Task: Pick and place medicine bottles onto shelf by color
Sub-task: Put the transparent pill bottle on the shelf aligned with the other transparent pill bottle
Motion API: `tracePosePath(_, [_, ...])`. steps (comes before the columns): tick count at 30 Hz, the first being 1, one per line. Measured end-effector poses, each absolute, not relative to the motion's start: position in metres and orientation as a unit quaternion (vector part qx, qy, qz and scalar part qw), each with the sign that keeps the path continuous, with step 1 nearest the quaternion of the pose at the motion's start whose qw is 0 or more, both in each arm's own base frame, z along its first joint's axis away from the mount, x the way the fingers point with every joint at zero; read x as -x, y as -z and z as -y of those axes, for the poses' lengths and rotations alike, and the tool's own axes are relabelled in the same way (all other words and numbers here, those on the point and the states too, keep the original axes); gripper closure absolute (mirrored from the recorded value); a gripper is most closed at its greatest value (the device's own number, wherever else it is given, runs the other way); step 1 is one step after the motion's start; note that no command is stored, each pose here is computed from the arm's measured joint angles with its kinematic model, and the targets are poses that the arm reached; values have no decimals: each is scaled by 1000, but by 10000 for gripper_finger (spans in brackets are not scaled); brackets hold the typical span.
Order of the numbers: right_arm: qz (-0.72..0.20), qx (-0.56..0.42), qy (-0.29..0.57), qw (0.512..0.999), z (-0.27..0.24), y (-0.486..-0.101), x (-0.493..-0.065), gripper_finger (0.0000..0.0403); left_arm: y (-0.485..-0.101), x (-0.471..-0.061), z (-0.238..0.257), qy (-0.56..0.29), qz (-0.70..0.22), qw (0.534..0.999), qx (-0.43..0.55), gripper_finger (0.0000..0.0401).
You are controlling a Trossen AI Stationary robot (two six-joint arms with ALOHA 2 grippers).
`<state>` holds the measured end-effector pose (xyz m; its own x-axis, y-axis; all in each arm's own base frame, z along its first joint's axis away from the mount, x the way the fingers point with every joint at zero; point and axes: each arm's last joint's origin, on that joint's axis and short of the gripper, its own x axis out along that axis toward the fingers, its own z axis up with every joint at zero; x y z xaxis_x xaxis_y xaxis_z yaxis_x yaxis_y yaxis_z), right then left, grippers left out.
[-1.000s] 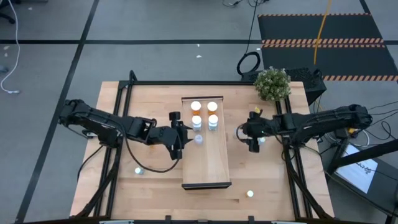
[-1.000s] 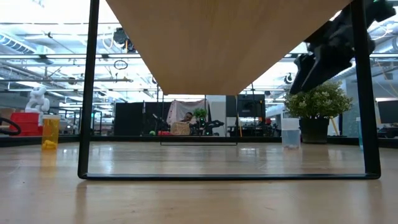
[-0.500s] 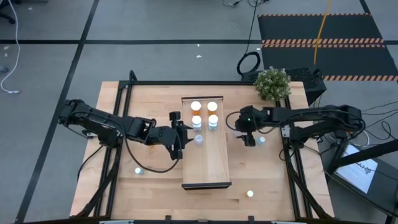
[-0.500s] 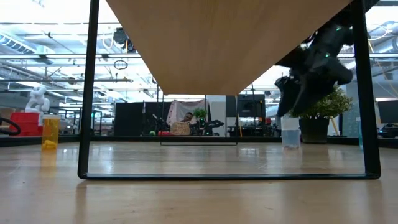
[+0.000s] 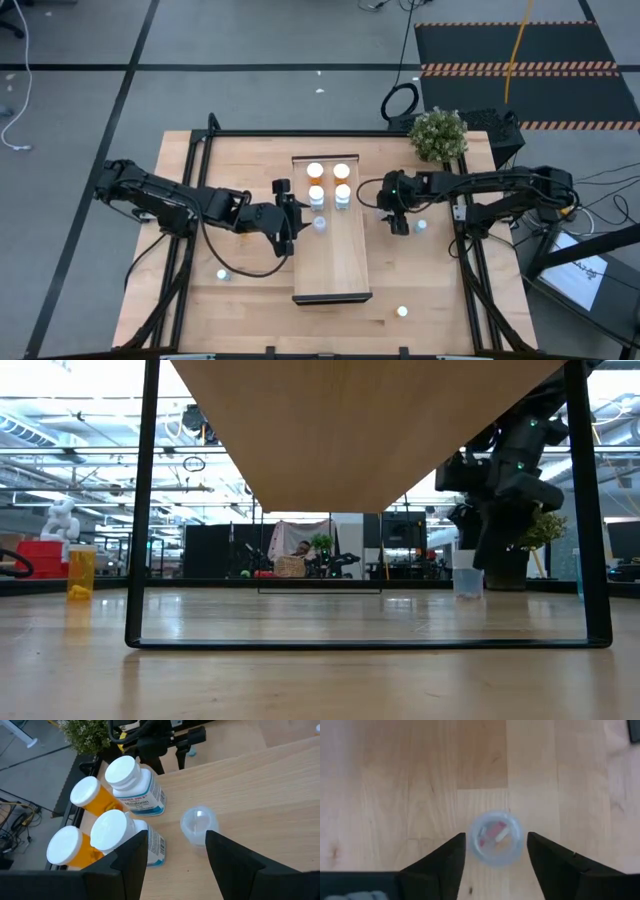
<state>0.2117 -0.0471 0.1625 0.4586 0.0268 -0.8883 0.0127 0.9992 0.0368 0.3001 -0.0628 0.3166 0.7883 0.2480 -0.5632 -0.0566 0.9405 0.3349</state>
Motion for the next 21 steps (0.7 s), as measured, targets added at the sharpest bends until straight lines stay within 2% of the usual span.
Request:
tracePosePath(10, [-507,-92,42,856,46,-170,-208,257,-317,-300,63,-82,-312,935,-146,201])
tracePosePath(21, [-522,-197,105,823,44,-169,-203,254,-318,-300,65,-79,-309,937,-144,201])
